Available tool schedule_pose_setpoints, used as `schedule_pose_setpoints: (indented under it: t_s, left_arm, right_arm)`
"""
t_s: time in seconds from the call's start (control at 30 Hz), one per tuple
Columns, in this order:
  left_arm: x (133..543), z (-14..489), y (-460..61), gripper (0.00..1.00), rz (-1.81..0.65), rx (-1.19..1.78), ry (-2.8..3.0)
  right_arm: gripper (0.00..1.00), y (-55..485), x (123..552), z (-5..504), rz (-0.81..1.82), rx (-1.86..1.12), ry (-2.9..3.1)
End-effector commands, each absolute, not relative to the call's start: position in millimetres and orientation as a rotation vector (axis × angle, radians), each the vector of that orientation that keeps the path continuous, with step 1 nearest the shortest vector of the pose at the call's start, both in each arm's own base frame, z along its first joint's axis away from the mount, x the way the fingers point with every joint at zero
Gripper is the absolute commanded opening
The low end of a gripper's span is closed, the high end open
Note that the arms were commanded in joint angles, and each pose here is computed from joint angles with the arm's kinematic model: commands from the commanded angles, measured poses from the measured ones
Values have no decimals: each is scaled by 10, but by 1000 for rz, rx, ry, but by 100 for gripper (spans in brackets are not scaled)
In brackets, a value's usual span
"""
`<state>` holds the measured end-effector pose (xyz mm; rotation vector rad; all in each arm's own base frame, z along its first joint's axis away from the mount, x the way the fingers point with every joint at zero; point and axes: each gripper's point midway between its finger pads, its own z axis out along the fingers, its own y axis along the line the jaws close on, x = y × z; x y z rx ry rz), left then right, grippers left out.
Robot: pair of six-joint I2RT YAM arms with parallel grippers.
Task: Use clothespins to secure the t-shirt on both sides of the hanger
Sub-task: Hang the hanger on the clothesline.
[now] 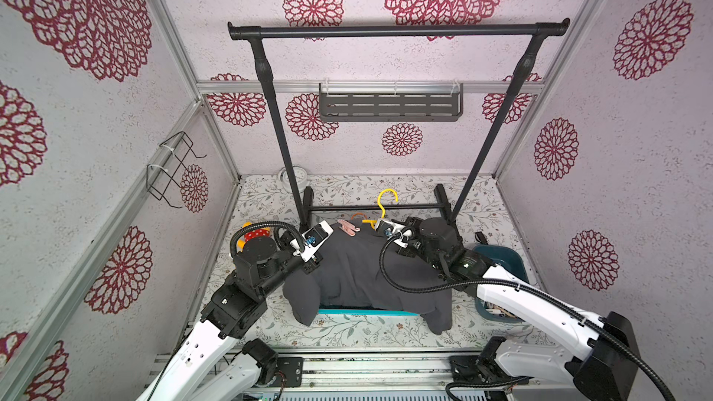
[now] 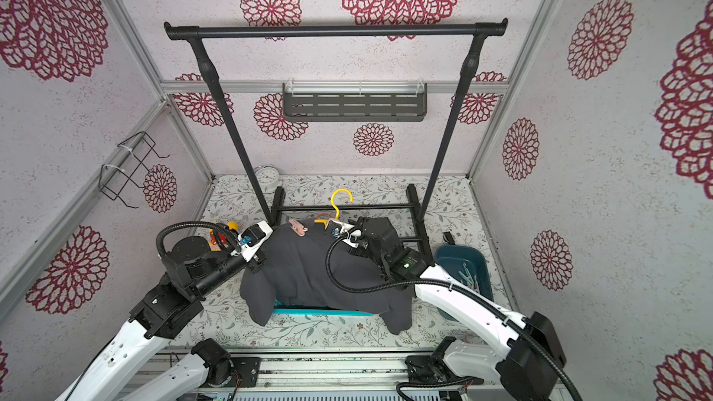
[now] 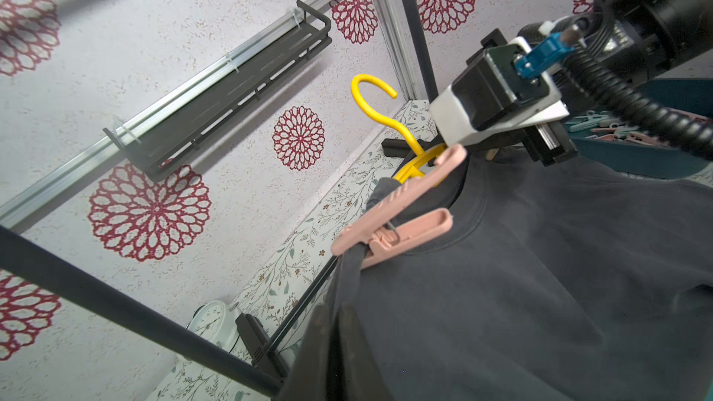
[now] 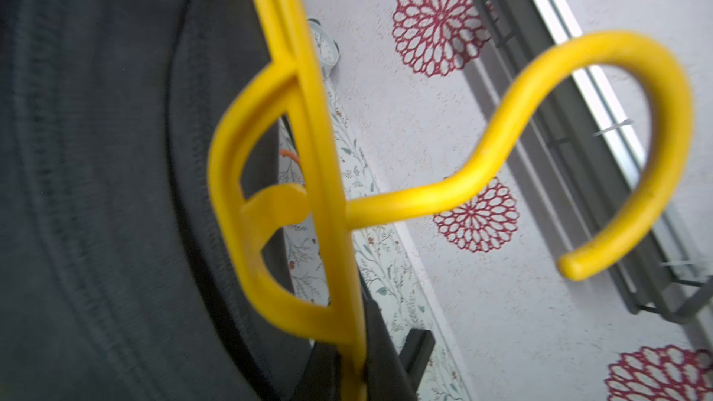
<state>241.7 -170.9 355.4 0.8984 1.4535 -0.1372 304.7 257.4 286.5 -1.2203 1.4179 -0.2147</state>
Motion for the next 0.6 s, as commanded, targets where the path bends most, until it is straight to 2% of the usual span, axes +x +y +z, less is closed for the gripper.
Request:
schedule_pose_setpoints:
  t_s: [0.0, 0.13, 0.27, 0.4, 0.57]
  left_arm:
    - [2280, 3895, -1600, 32, -169, 820, 1424]
    - [2130, 4015, -1599, 61, -255, 809, 1433]
    - [1995, 3986, -1705, 76, -385, 845, 1476]
    - [1917, 3852, -1813, 82, -480, 908, 1559]
    - [1905, 3694, -1867, 77, -526, 943, 1656]
  right_arm:
    - [0, 2420, 3037, 3528, -306, -1100, 1246]
    - [0, 2324, 2961, 3732, -378, -1103, 1169]
    - [0, 2262, 2891, 3885, -430, -1108, 1106]
    - [0, 2236, 2797, 4061, -434, -1094, 1041]
    - [0, 2297, 2686, 4187, -398, -1110, 969]
